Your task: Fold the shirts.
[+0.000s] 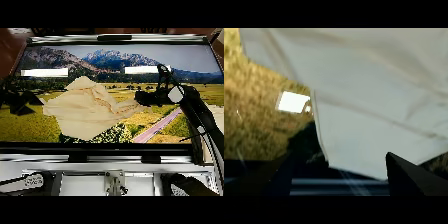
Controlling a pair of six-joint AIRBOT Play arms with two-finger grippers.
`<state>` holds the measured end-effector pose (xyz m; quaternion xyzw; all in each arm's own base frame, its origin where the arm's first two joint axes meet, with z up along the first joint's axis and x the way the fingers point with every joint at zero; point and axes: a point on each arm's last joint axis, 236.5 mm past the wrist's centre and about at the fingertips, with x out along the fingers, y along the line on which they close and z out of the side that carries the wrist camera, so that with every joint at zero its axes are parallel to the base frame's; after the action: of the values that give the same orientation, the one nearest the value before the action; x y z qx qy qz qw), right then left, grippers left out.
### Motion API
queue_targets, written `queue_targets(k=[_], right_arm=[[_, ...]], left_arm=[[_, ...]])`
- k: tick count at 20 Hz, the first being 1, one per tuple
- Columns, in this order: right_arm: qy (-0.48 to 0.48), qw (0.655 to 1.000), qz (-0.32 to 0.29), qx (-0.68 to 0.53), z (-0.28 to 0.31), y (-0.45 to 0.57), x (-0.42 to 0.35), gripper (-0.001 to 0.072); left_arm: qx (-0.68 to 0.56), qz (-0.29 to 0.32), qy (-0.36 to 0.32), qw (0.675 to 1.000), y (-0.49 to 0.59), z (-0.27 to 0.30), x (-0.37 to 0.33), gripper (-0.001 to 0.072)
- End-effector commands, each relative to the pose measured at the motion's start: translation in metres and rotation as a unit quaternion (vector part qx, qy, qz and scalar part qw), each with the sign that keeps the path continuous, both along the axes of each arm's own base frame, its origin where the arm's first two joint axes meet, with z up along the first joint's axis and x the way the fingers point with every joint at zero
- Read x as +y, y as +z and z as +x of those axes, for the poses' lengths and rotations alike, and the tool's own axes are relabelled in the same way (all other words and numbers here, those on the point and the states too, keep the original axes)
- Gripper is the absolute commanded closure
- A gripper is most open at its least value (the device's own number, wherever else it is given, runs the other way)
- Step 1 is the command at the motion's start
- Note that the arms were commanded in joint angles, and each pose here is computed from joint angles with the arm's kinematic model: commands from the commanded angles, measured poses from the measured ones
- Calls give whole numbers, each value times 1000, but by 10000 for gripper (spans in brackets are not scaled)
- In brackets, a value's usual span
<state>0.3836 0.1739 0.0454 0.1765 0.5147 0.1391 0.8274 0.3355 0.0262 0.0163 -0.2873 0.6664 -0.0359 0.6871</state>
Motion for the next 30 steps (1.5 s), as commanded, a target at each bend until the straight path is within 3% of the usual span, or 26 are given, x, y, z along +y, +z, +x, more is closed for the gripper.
queue_targets(k=[1,7,14,15,18,20,22,24,26,28,30], right_arm=[[3,1000,-7,6,-3,-3,-1,651],[5,1000,-8,13,-6,-4,-1,650],[6,1000,-19,10,-5,-6,-5,650],[7,1000,-22,9,-5,-6,-6,651],[7,1000,-21,9,-5,-6,-6,650],[8,1000,-23,3,-3,-5,-6,651],[5,999,-19,-31,7,10,-6,651],[0,992,-23,-121,28,63,-12,651],[-5,964,-45,-260,43,162,-26,651],[-30,904,-55,-422,29,292,-49,650],[-62,827,-33,-557,-28,414,-72,651]], left_arm=[[58,-64,-24,996,-30,-79,-50,-13],[36,-144,67,987,-84,-100,-102,-13],[5,-103,61,993,-121,-80,-133,-4],[4,-99,64,993,-126,-76,-134,27],[-28,-84,69,994,-124,-53,-126,321],[-72,-85,29,993,-101,-31,-127,654],[-140,-93,-84,982,-53,-12,-137,673],[-229,-60,-170,957,23,12,-134,674],[-361,12,-198,911,133,37,-122,674],[-525,76,-197,825,285,29,-122,674],[-667,127,-179,712,430,-32,-128,673]])
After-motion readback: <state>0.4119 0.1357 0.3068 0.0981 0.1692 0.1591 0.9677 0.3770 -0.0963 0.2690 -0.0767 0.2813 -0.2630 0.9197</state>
